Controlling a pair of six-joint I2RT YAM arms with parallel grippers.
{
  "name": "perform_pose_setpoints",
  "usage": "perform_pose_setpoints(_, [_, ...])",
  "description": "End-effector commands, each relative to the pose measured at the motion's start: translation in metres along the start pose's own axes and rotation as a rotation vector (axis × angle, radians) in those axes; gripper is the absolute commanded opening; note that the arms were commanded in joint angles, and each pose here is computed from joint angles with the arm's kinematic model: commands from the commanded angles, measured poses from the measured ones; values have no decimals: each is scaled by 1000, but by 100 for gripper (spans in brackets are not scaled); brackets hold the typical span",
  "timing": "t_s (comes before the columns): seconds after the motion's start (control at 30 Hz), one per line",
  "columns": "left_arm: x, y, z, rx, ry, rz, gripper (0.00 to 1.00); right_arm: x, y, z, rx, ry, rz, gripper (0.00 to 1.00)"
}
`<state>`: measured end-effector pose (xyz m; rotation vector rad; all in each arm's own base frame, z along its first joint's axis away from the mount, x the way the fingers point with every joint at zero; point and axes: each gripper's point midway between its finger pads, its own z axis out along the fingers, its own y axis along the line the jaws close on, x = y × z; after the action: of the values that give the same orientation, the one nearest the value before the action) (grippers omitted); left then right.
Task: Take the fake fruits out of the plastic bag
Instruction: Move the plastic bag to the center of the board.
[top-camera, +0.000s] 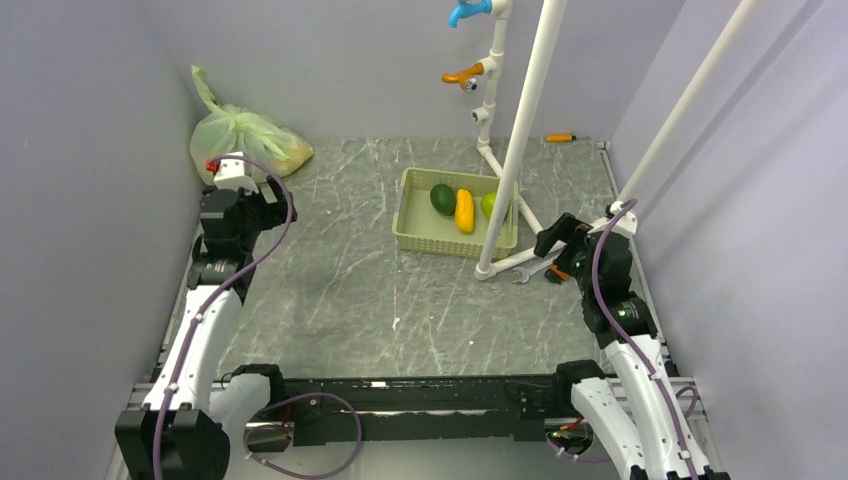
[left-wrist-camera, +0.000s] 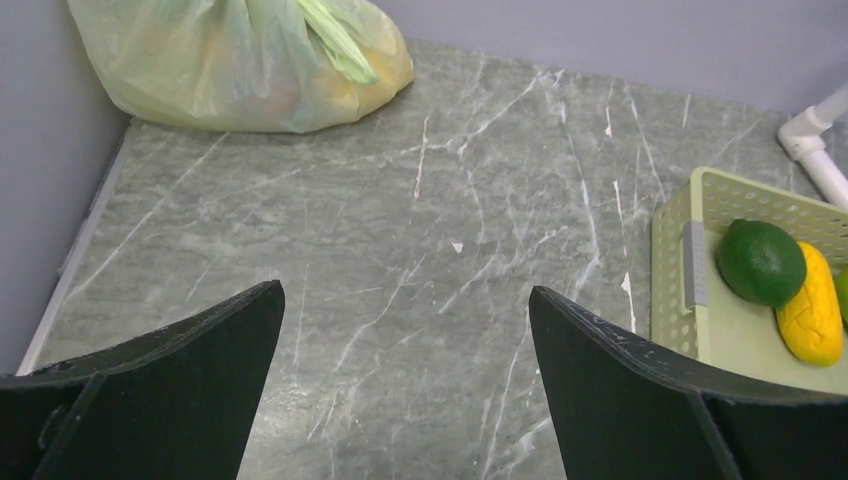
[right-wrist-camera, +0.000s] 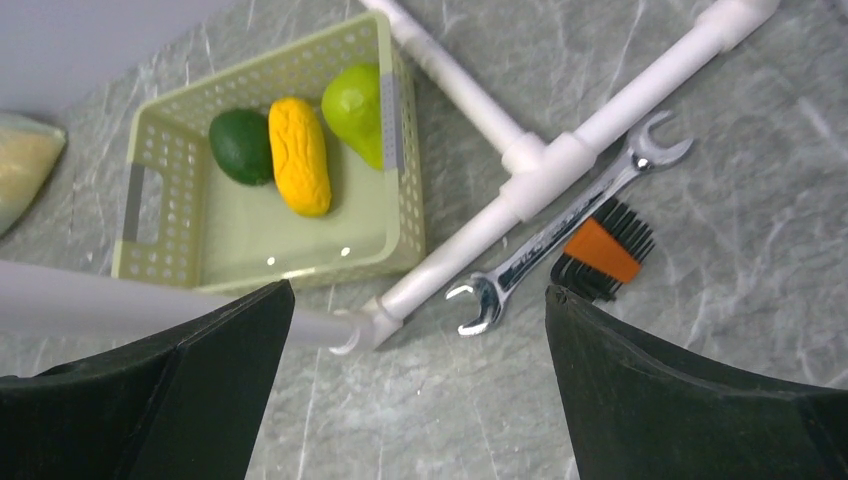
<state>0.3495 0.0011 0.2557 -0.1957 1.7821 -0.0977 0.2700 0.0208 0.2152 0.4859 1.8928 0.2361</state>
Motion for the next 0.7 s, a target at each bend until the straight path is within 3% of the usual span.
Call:
perform_pose_setpoints(0.0, [-6,-3,10,-9,30,-23,99,31,6,-1,-71,99,14,100])
perform_pose_setpoints(0.3, [19,-16,32,63,134,-74,99,63,0,1,-144,92,9,100])
perform_pose_setpoints(0.53, [19,14,52,87,83,-351,99,62,0,4,-153,73,-26,100])
perform_pose_setpoints(0.67, [8,34,69,50,53,-375,99,63,0,5,-176,34,-31,100])
